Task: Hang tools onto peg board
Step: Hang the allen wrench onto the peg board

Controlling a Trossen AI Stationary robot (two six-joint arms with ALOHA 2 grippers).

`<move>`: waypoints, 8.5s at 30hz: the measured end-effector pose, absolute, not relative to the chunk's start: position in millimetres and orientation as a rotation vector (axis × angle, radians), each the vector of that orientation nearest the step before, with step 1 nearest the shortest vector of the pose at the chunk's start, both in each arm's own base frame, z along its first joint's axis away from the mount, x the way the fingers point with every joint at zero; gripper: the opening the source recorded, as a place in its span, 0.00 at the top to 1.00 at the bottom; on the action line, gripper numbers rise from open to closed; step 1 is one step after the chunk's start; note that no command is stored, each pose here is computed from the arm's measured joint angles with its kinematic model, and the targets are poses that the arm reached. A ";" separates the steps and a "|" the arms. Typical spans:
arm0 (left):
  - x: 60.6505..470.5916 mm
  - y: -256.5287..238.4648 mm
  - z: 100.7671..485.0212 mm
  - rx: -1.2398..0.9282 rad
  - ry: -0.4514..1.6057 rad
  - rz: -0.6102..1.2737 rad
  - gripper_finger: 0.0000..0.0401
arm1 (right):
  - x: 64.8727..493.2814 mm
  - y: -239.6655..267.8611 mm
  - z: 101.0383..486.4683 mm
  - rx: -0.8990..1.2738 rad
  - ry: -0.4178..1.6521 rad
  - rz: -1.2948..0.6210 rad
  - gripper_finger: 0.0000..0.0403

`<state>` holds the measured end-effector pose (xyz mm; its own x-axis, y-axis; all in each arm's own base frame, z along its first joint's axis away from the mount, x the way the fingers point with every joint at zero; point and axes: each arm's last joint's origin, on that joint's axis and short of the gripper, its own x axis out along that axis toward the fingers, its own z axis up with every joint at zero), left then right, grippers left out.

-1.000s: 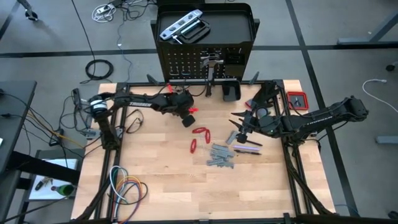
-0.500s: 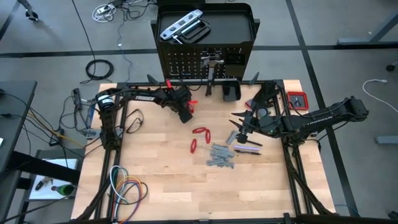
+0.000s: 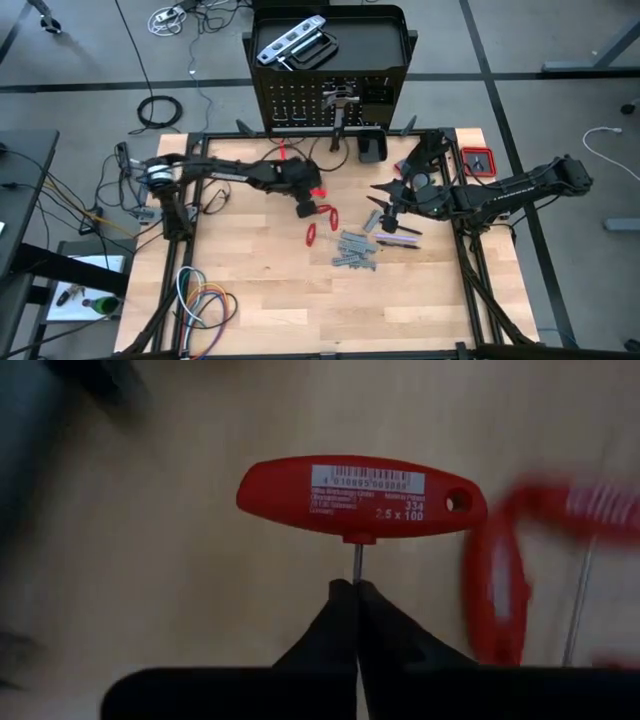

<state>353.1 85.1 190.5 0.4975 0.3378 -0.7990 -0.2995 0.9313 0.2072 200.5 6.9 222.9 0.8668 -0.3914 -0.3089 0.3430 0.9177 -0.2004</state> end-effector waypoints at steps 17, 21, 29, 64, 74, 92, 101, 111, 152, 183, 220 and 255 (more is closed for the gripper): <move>369.2 16.6 228.5 0.461 0.589 0.620 1.00 | 235.2 -5.0 209.6 0.144 0.230 -0.231 0.62; 373.4 7.3 231.7 0.492 0.535 0.617 1.00 | 240.6 -10.2 207.1 0.130 0.206 -0.249 0.60; 377.4 -8.1 236.5 0.545 0.472 0.604 1.00 | 244.1 -20.4 205.6 0.077 0.180 -0.342 0.51; 373.1 -14.0 241.4 0.306 0.574 0.527 0.72 | 247.7 -25.5 211.9 -0.088 0.115 -0.271 0.83; 369.9 -10.4 232.3 0.295 0.689 0.538 0.60 | 248.1 -25.7 212.2 -0.085 0.119 -0.276 0.82; 377.5 9.9 229.8 0.319 0.657 0.598 0.78 | 248.8 -23.8 211.1 -0.082 0.144 -0.259 0.82; 377.8 9.7 229.1 0.332 0.668 0.563 0.99 | 248.8 -23.3 212.0 -0.077 0.135 -0.260 0.80; 376.1 12.8 225.8 0.285 0.630 0.622 1.00 | 246.7 -20.7 209.7 -0.083 0.180 -0.258 0.55; 241.6 193.7 288.5 -0.127 -0.018 0.974 1.00 | 246.5 -27.4 199.7 -0.100 0.260 -0.376 0.43; 243.6 202.5 284.7 -0.085 -0.044 1.054 1.00 | 246.1 -27.0 198.0 -0.137 0.285 -0.368 0.45; 237.8 211.3 283.8 -0.129 -0.052 0.953 1.00 | 248.3 -22.9 205.5 -0.156 0.208 -0.354 0.46; 262.2 229.9 276.0 -0.186 -0.029 0.913 1.00 | 247.2 -13.2 198.9 -0.118 0.268 -0.317 0.46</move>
